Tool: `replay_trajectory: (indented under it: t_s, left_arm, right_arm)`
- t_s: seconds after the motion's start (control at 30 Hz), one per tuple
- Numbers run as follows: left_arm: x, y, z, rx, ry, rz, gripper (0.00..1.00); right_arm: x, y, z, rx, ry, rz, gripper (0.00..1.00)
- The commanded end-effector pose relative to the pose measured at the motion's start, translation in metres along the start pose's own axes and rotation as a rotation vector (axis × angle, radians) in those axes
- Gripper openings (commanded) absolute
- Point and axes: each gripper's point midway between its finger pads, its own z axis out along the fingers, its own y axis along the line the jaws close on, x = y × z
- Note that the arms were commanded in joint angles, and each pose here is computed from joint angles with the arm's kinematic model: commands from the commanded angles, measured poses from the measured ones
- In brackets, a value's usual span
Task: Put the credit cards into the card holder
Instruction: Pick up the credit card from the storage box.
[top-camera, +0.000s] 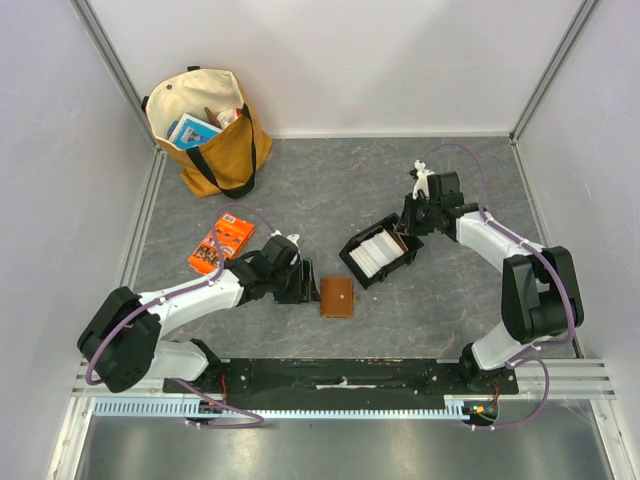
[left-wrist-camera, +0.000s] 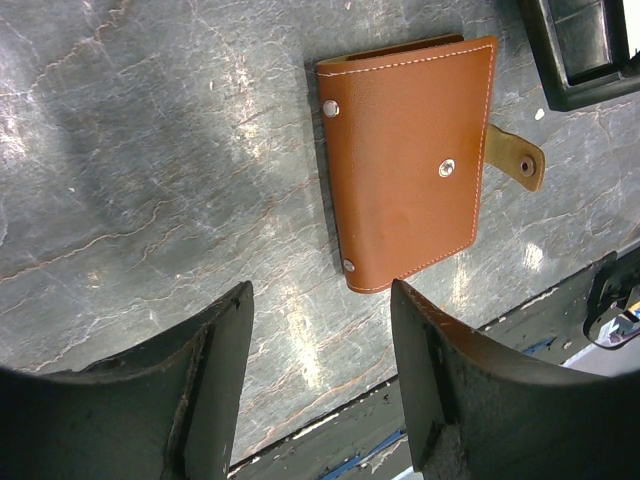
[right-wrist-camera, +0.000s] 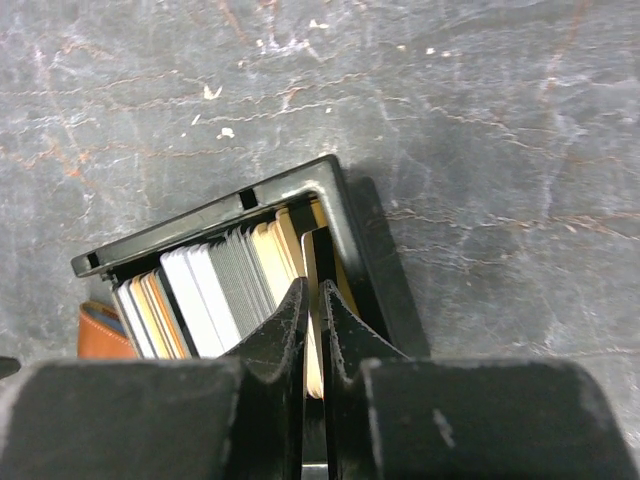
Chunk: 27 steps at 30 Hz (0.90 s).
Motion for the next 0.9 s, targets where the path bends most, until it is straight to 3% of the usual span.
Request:
replay_trajectory:
  t_s: [0.0,0.73,0.87]
  left_arm:
    - [-0.009,-0.010,0.000,0.039,-0.024,0.042,0.63]
    - [-0.010,-0.013,0.002,0.047,-0.019,0.041,0.63]
    - [-0.009,-0.011,0.001,0.044,-0.020,0.041,0.63]
  right_arm:
    - [-0.022,-0.008,-0.017,0.096,-0.064,-0.012,0.11]
    - [0.008,-0.018,-0.006,0.513,0.066,-0.310,0.14]
    - [0.006,-0.022,-0.010,0.563,0.061,-0.326,0.19]
